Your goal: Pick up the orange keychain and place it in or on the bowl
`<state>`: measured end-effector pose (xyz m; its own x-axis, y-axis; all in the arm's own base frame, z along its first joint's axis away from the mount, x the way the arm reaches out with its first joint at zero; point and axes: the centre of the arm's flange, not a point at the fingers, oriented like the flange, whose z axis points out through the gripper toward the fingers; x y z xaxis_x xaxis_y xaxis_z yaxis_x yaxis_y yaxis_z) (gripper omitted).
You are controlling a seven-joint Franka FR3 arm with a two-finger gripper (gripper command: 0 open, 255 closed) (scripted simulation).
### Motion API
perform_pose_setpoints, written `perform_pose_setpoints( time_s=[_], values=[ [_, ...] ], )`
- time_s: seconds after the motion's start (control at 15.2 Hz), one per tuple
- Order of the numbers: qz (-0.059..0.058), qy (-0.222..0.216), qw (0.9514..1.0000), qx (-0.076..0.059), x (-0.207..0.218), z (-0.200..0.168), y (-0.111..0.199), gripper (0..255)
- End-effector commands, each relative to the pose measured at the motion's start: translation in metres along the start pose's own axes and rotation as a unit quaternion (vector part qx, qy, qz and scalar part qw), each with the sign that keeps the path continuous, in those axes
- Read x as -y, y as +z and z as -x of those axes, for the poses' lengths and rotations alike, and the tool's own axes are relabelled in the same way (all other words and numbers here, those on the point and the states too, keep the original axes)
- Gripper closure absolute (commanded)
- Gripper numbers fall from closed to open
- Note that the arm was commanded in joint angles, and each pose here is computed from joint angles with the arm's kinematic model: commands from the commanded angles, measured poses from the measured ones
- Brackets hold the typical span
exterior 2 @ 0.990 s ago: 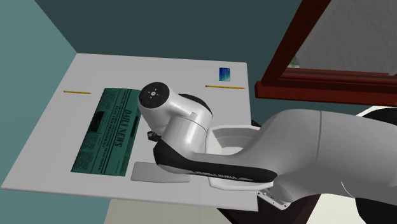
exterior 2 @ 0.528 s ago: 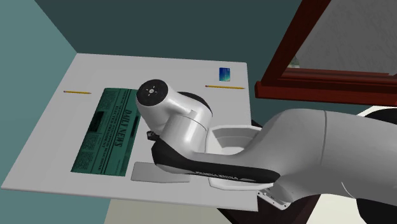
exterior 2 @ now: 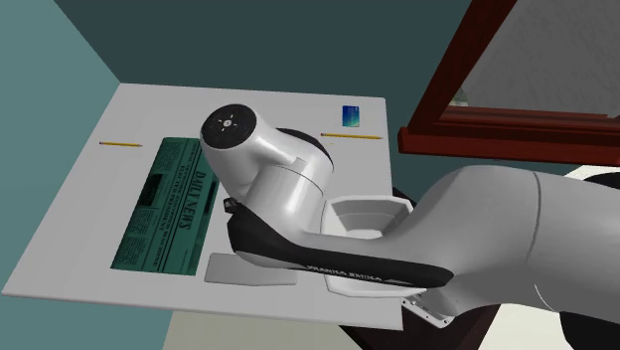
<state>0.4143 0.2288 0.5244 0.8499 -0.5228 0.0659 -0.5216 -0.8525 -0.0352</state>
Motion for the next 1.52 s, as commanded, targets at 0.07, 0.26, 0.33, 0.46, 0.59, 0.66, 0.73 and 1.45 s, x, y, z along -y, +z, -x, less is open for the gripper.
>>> perform_pose_setpoints(
  time_s=[0.07,0.26,0.33,0.46,0.59,0.66,0.73,1.45],
  values=[
    [0.000,0.000,1.0000,0.000,0.000,-0.002,-0.016,255],
    [0.000,0.000,1.0000,0.000,0.001,-0.003,-0.032,255],
    [0.000,0.000,1.0000,0.000,0.001,-0.003,-0.037,255],
    [0.000,0.000,1.0000,0.000,0.001,-0.004,-0.047,255],
    [0.000,0.000,1.0000,0.000,0.002,-0.004,-0.058,255],
    [0.000,0.000,1.0000,0.000,0.002,-0.005,-0.063,255],
    [0.000,0.000,1.0000,0.000,0.002,-0.005,-0.068,255],
    [0.000,0.000,1.0000,0.000,-0.052,0.028,-0.107,255]
  ],
)
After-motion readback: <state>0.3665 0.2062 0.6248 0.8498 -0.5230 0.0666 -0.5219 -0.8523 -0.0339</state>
